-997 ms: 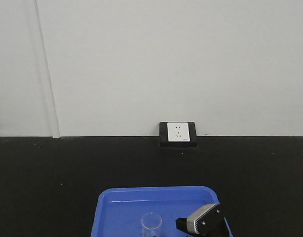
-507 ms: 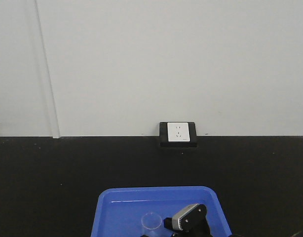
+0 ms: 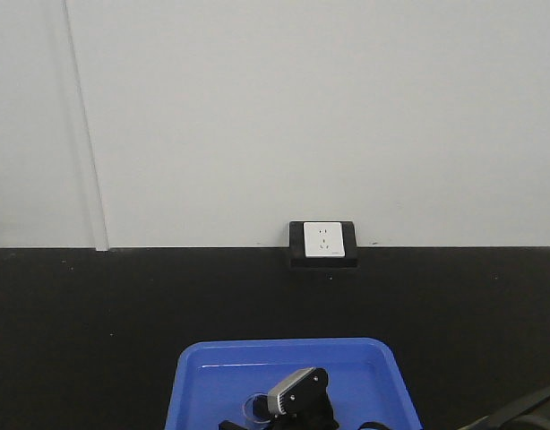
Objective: Move beaker to silver tray on left bench
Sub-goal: 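Close the right gripper on the beaker and lift it, then raise the held beaker clear of the blue tray with the right gripper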
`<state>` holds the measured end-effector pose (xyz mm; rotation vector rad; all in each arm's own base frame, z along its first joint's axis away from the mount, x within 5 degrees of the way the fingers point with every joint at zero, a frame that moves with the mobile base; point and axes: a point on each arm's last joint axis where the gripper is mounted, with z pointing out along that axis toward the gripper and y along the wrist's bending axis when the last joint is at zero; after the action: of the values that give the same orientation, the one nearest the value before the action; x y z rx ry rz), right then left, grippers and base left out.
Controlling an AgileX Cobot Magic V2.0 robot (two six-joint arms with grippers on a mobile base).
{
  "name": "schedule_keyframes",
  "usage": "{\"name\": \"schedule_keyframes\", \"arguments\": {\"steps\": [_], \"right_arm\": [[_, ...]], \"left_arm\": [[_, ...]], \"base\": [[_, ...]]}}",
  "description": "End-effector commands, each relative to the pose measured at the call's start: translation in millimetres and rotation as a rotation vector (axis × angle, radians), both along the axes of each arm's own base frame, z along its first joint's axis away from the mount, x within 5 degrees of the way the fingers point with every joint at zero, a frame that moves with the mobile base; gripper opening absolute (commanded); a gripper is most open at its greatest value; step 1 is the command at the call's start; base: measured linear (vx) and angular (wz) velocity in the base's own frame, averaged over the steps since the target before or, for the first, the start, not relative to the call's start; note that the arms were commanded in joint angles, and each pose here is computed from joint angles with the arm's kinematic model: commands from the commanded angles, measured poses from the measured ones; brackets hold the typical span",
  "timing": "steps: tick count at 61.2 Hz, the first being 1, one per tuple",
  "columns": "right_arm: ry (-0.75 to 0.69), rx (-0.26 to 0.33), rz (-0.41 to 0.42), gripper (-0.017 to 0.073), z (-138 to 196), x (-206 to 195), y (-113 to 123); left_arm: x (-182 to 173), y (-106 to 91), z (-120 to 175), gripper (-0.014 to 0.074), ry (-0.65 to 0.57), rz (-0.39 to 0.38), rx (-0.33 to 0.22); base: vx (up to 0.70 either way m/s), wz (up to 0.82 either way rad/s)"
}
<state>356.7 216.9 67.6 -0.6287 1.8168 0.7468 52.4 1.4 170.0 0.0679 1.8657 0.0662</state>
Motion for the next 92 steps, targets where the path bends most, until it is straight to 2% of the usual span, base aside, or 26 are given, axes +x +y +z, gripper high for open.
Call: {"name": "schedule_keyframes", "arguments": {"steps": [1,3,5,12,22,31,35,40,47,52,61,77,92], "right_arm": [[-0.106,0.101,-0.022,0.013,34.9,9.4,3.0],[-0.109,0.104,-0.023,0.0036,36.2,9.8,2.4],[-0.113,0.107,-0.02,-0.0017,38.3,9.7,2.5],[-0.131,0.108,-0.003,-0.0016,52.4,9.0,3.1],[-0.132,0.035,0.005,-0.0014,93.8,5.0,0.5],[-0.063,-0.077,-0.119,-0.0014,149.9,-4.2,-17.6],[-0.04,-0.115,-0.205,-0.0013,179.7,-13.1,-30.9],[-0.01,-0.193,-0.311,-0.0011,207.3,-26.4,-49.1],[0.006,-0.265,-0.435,-0.0011,244.0,-50.4,-74.9],[-0.008,-0.291,-0.479,-0.0011,261.8,-73.4,-91.5],[-0.063,-0.251,-0.484,-0.0011,274.2,-121.9,-115.2],[-0.11,-0.19,-0.497,-0.0011,256.0,-197.8,-152.7],[-0.165,-0.155,-0.504,-0.0011,247.7,-228.4,-167.9]], "left_arm": [[1.7,-0.8,0.3,0.0001,-0.063,-0.01,-0.005],[1.7,-0.8,0.3,0.0001,-0.063,-0.01,-0.005],[1.7,-0.8,0.3,0.0001,-0.063,-0.01,-0.005],[1.7,-0.8,0.3,0.0001,-0.063,-0.01,-0.005],[1.7,-0.8,0.3,0.0001,-0.063,-0.01,-0.005],[1.7,-0.8,0.3,0.0001,-0.063,-0.01,-0.005],[1.7,-0.8,0.3,0.0001,-0.063,-0.01,-0.005],[1.7,-0.8,0.3,0.0001,-0.063,-0.01,-0.005],[1.7,-0.8,0.3,0.0001,-0.063,-0.01,-0.005],[1.7,-0.8,0.3,0.0001,-0.063,-0.01,-0.005],[1.7,-0.8,0.3,0.0001,-0.063,-0.01,-0.005],[1.7,-0.8,0.3,0.0001,-0.063,-0.01,-0.005],[1.7,-0.8,0.3,0.0001,-0.063,-0.01,-0.005]], "base": [[0.0,0.0],[0.0,0.0],[0.0,0.0],[0.0,0.0],[0.0,0.0],[0.0,0.0],[0.0,0.0],[0.0,0.0],[0.0,0.0],[0.0,0.0],[0.0,0.0],[0.0,0.0],[0.0,0.0]]}}
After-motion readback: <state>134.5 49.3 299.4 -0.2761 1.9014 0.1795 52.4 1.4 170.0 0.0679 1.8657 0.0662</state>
